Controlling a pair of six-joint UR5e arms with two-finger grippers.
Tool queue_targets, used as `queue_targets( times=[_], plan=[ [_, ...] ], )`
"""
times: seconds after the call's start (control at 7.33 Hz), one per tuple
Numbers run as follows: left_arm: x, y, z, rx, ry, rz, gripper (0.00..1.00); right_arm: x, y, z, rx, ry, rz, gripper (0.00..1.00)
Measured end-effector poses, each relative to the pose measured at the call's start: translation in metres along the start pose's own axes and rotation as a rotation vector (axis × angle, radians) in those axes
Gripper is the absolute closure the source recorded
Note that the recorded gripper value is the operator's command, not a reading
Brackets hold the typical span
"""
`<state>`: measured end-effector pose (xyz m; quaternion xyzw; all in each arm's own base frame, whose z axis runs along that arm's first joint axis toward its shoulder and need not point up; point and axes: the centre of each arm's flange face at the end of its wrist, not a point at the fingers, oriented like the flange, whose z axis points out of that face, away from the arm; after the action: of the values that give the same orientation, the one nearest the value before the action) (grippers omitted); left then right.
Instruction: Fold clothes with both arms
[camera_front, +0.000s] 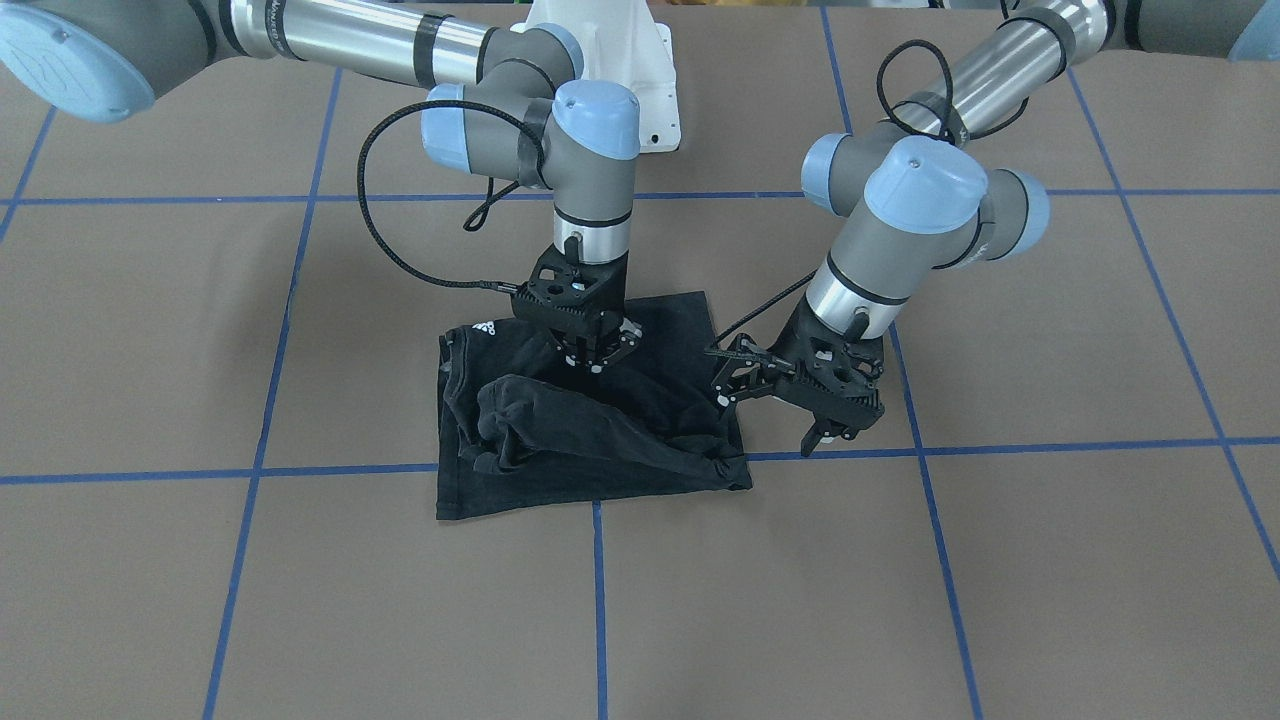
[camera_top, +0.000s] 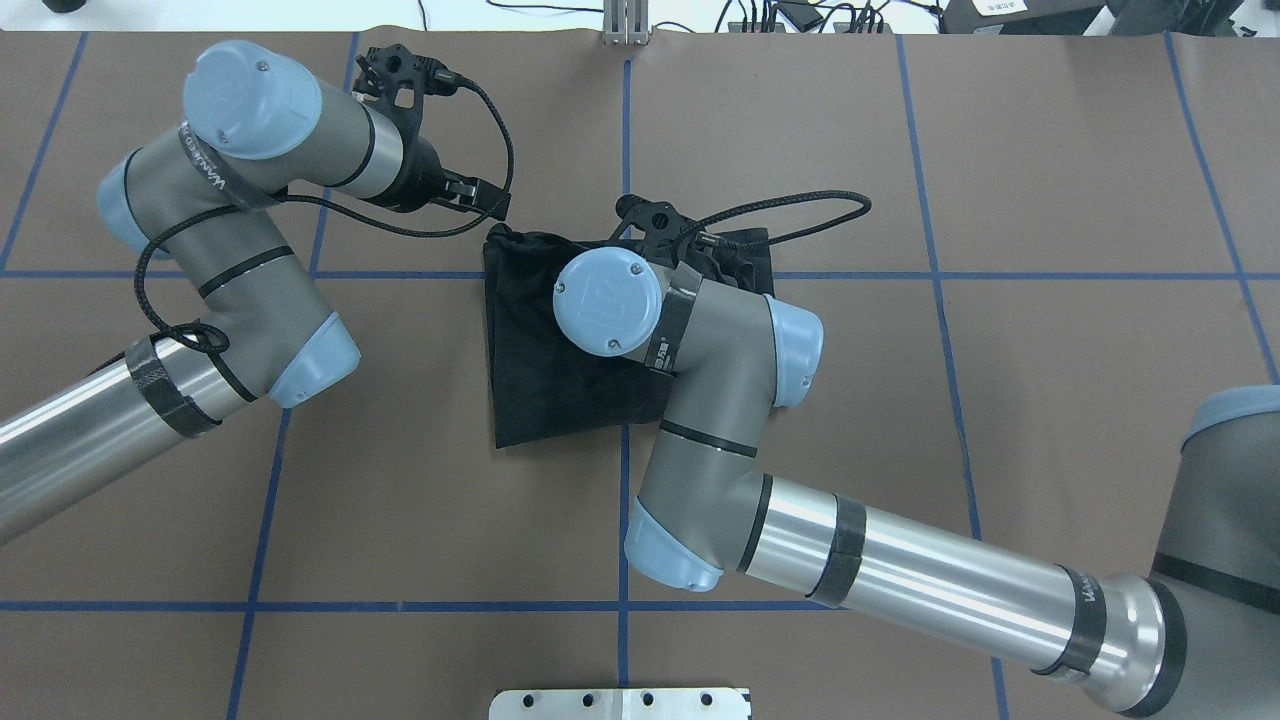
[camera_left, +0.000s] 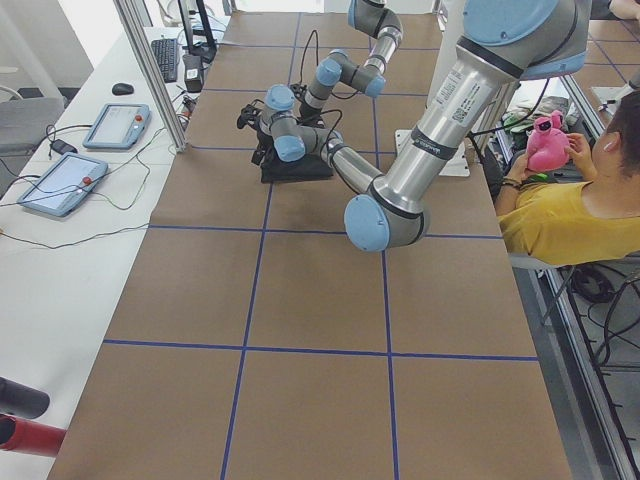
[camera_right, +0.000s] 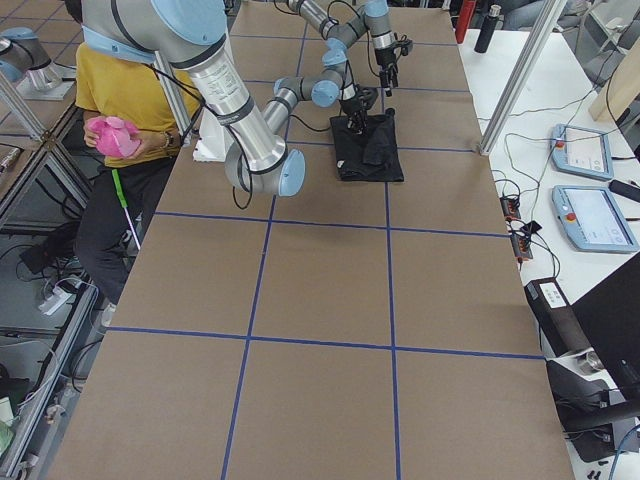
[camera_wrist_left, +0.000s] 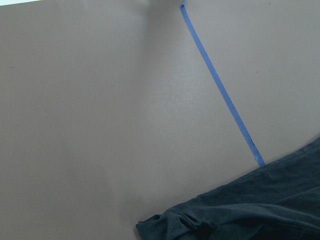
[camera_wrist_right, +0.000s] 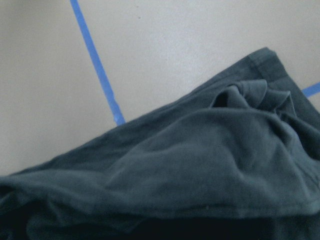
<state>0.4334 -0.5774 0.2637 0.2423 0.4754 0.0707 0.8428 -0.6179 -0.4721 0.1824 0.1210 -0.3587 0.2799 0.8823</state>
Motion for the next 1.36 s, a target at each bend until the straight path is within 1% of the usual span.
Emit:
queue_targets(
  times=[0.14, 0.55, 0.68, 0.82, 0.95, 1.23, 1.36],
  plan=[
    [0.0, 0.0, 0.0, 0.001, 0.0, -0.001, 0.0, -0.001, -0.022, 0.011, 0.022, 0.012, 0.007, 1.0],
    [0.0, 0.0, -0.002, 0.003, 0.002, 0.0, 0.0, -0.042, -0.098, 0.069, 0.088, 0.004, 0.035, 1.0],
    [0.001, 0.0, -0.002, 0.004, 0.003, 0.0, 0.0, -0.051, -0.125, 0.077, 0.103, 0.002, 0.036, 0.97],
    [0.001, -0.001, -0.003, 0.004, 0.003, -0.001, 0.0, -0.053, -0.149, 0.077, 0.107, 0.001, 0.033, 0.36],
    [0.0, 0.001, -0.004, 0.005, 0.004, -0.001, 0.0, -0.052, -0.166, 0.075, 0.094, 0.0, 0.02, 0.0],
    [-0.003, 0.01, -0.018, 0.008, 0.006, 0.001, 0.0, -0.048, -0.182, 0.071, 0.019, -0.002, -0.028, 0.0],
    [-0.009, 0.015, -0.029, 0.0, -0.012, -0.005, 0.0, -0.042, -0.192, 0.07, -0.022, -0.002, -0.046, 0.0]
  ],
)
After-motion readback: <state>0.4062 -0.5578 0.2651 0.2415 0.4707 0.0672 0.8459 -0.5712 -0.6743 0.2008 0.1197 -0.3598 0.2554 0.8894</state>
